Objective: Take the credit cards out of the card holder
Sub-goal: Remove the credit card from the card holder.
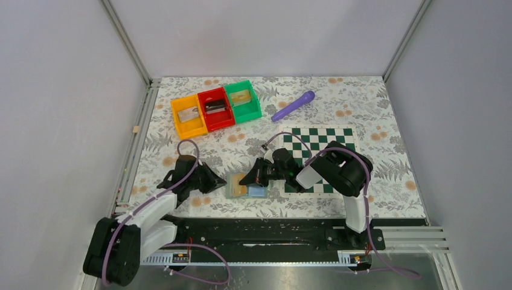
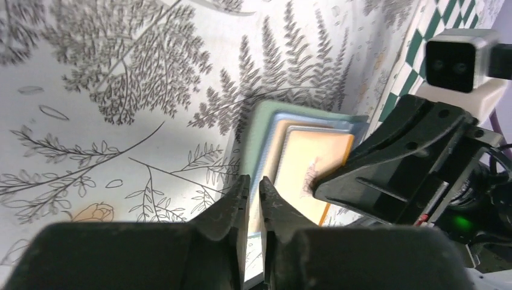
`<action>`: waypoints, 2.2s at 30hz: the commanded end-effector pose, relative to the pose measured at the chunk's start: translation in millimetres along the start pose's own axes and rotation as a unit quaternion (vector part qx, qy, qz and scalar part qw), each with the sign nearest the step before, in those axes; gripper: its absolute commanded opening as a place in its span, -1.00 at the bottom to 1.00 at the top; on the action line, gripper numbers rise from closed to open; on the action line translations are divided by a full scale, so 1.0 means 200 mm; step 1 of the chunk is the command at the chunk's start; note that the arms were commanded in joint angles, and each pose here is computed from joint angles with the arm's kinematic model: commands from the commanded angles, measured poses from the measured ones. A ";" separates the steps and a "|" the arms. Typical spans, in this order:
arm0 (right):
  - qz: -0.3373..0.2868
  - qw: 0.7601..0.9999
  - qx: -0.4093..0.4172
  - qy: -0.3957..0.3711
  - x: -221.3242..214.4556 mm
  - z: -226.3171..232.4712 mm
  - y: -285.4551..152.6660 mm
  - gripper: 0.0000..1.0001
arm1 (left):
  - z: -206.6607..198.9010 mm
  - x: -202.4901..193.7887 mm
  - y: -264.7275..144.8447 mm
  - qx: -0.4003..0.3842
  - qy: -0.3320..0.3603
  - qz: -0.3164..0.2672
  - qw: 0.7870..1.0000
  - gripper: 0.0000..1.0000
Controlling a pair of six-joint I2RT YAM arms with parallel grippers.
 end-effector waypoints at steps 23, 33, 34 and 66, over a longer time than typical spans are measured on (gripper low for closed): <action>0.004 0.995 0.099 0.002 0.02 0.20 -0.02 -1.00 | -0.13 0.00 -0.03 -0.133 0.022 -0.022 0.991 -0.15; 0.006 0.996 0.094 0.010 0.02 0.18 -0.02 -1.00 | -0.18 -0.02 -0.05 -0.191 0.018 -0.017 0.981 -0.58; 0.006 0.996 0.091 0.011 0.02 0.17 -0.01 -1.00 | -0.18 -0.02 -0.05 -0.191 0.016 -0.018 0.981 -0.75; -0.008 0.995 0.095 0.014 0.06 0.10 -0.13 -0.97 | -0.06 -0.03 0.00 -0.139 -0.016 -0.013 0.990 -1.00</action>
Point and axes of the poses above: each gripper's point midway between its finger pads, its own y axis out along the fingers, its own z axis along the line the jaws close on, x = y × z, the point moved 5 cm from there along -y, back along the fingers, and after that the axes turned 8 degrees about y, right-handed, at the moved point
